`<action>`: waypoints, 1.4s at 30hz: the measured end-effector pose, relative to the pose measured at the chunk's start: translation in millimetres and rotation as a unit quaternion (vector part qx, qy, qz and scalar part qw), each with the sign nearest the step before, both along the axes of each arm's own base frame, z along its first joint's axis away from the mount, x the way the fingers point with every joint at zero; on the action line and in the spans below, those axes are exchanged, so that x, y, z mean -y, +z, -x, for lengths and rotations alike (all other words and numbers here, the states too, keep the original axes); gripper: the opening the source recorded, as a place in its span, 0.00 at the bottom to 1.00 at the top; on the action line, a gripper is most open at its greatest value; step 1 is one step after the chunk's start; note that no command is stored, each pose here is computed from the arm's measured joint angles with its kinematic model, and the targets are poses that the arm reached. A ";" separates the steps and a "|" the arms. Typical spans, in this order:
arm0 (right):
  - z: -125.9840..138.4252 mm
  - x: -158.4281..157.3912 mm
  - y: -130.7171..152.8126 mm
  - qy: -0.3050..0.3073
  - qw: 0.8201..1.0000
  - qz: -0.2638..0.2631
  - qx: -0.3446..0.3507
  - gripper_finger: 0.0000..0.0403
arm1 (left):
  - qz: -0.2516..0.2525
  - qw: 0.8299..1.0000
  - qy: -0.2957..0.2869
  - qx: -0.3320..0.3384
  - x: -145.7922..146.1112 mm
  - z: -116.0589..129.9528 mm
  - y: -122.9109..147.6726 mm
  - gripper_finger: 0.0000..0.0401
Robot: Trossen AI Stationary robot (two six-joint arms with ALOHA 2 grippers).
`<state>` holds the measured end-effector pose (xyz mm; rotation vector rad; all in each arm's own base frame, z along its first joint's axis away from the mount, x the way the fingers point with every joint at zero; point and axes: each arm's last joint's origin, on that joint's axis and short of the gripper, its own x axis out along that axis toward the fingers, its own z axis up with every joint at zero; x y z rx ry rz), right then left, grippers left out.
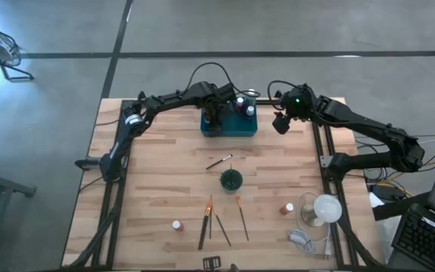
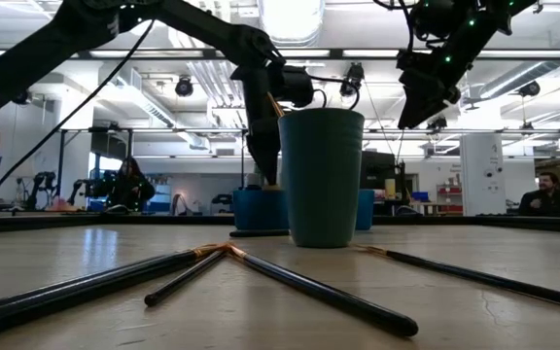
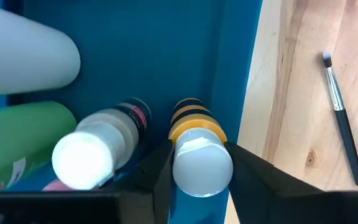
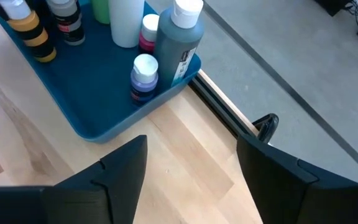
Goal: Pick & Place Paint Supplies
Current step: Put the yellow paint bottle into the blue bin, then put the orange paint bottle into the blue bin
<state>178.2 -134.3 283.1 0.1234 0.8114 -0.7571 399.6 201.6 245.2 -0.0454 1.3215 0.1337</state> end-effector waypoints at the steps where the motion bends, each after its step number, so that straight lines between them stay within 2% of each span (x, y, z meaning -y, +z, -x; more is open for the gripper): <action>1: 0.2 -0.1 -1.2 -0.001 1.000 -0.002 -0.001 0.62 | -0.002 1.000 -0.001 0.002 -0.1 -0.6 0.1 0.37; 5: 1.0 -0.7 -7.2 -0.002 1.000 -0.008 -0.008 0.66 | -0.002 1.000 -0.001 0.003 -0.3 -1.0 -0.5 0.51; 9: 2.0 -1.4 -14.2 -0.002 1.000 -0.013 -0.015 0.69 | -0.002 1.000 -0.001 0.002 0.0 -1.1 -0.5 0.58; 17: 2.9 -2.0 -19.3 -0.006 1.000 -0.020 -0.018 0.75 | -0.013 1.000 -0.003 0.010 -1.1 -2.6 6.0 0.60; 24: 2.9 -2.1 -19.4 -0.005 1.000 -0.019 -0.019 0.80 | -0.025 1.000 0.001 0.002 -0.3 0.7 26.8 0.60; 29: 2.9 -2.1 -19.4 -0.005 1.000 -0.019 -0.019 0.82 | -0.028 0.999 0.010 -0.023 4.5 12.4 58.8 0.59; 32: 2.9 -2.1 -19.4 -0.005 1.000 -0.019 -0.019 0.84 | -0.031 0.999 0.019 -0.011 11.4 22.7 86.7 0.59; 38: 3.0 -2.1 -19.5 0.002 1.000 -0.016 -0.025 0.87 | -0.049 0.996 0.049 0.062 33.2 60.9 142.8 0.59; 42: 3.0 -2.2 -19.5 0.012 0.999 -0.010 -0.033 0.88 | -0.061 0.987 0.078 0.125 47.9 84.9 163.0 0.59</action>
